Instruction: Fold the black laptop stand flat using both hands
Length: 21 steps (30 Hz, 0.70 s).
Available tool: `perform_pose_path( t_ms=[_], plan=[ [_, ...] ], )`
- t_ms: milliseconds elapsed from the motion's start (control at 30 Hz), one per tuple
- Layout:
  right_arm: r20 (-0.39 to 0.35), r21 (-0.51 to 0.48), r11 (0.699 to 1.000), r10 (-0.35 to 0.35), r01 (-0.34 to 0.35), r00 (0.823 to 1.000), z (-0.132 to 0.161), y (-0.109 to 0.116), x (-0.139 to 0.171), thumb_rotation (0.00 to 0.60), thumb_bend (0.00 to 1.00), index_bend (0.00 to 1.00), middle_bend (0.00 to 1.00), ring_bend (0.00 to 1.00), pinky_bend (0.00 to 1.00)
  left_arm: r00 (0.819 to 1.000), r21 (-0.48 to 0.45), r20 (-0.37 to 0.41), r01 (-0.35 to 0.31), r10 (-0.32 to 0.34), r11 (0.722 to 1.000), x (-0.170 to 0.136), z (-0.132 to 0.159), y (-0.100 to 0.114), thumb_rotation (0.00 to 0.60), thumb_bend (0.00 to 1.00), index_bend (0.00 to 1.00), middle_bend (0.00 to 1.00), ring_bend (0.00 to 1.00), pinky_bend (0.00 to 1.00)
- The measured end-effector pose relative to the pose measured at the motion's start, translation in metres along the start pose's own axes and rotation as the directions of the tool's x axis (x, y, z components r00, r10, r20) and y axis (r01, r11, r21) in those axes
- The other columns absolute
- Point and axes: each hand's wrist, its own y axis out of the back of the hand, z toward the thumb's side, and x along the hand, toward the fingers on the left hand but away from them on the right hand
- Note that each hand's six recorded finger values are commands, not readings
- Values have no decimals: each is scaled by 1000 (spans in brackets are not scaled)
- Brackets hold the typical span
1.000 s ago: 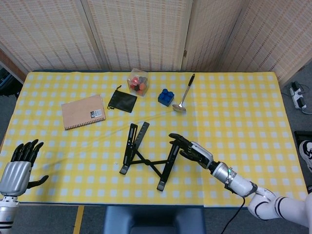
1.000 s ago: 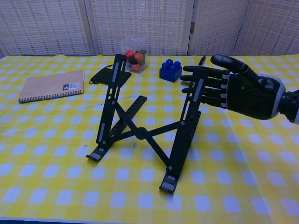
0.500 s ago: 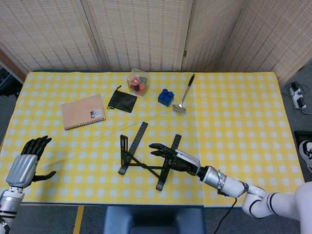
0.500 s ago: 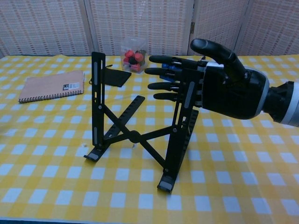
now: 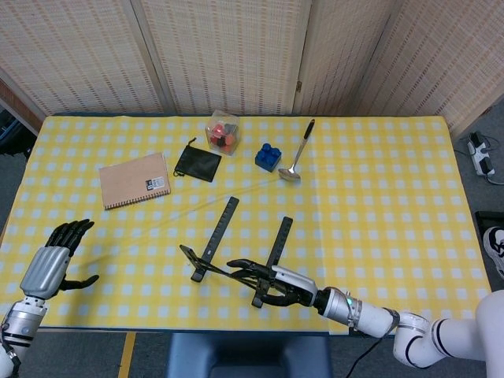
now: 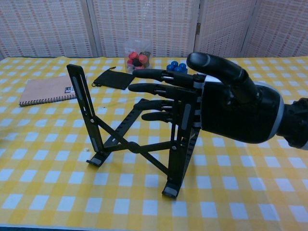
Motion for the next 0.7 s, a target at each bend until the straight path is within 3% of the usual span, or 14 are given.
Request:
perform_pose_path(
  t_ms=[367, 700],
  plan=[
    [-20, 6, 999, -47, 47, 999, 0, 5, 6, 273, 341, 0, 16, 73, 0, 1000, -6, -15, 3, -3, 1000, -3, -4, -4, 600, 185, 112, 119, 46, 20],
    [8, 22, 999, 32, -32, 999, -6, -18, -2, 276, 341, 0, 16, 73, 0, 1000, -12, -26, -1, 1, 1000, -6, -8, -3, 600, 185, 112, 126, 48, 20]
  ],
)
